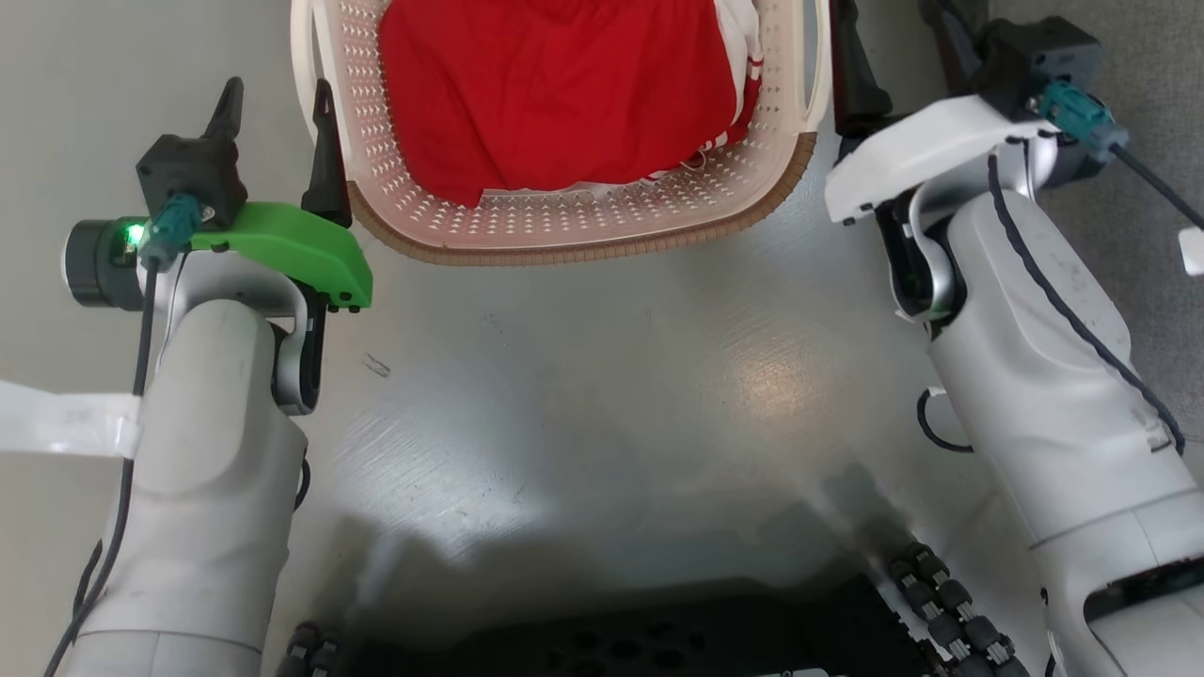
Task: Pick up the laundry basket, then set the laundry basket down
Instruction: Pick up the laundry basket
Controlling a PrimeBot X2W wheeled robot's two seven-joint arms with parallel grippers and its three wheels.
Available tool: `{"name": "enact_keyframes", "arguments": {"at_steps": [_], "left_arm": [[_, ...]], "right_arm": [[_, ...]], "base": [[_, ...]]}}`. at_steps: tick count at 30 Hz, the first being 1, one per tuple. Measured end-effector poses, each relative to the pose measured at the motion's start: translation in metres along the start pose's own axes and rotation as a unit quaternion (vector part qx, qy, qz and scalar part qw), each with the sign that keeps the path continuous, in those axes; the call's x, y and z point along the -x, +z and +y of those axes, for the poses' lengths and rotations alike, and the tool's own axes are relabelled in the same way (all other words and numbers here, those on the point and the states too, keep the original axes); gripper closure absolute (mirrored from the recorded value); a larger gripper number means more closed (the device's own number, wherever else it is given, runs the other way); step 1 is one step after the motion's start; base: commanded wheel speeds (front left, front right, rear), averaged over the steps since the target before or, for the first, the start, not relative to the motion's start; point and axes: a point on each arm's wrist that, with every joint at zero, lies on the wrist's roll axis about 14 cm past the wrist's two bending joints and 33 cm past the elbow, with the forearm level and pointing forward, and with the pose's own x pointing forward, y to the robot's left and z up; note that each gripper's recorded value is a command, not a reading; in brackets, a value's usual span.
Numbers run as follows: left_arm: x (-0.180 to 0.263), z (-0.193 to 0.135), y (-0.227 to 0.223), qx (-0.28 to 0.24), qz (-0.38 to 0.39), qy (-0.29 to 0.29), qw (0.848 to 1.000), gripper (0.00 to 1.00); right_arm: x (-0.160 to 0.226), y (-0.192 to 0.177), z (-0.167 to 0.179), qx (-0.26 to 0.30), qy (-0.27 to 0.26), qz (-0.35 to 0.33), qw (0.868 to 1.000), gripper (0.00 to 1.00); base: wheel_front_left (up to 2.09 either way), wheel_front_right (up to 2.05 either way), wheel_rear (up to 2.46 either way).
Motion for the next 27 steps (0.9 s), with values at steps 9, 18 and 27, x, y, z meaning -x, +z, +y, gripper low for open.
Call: {"name": "enact_keyframes", "arguments": {"at_steps": [9, 18, 27], "left_arm": [[-0.008, 0.0, -0.029, 0.018, 0.056, 0.001, 0.998, 0.0], [-0.02, 0.004, -0.033, 0.028, 0.069, 0.003, 0.997, 0.0], [-0.028, 0.01, -0.039, 0.031, 0.084, 0.009, 0.996, 0.0]], "right_arm": [[-0.002, -0.027, -0.007, -0.004, -0.006, 0.049, 0.999, 0.0], [-0.012, -0.048, -0.006, -0.008, -0.004, 0.094, 0.996, 0.0], [-0.02, -0.07, -0.003, -0.013, -0.001, 0.136, 0.991, 0.0]], "base": [[0.0, 0.0, 0.0], [0.0, 0.0, 0.0], [0.0, 0.0, 0.0]]}}
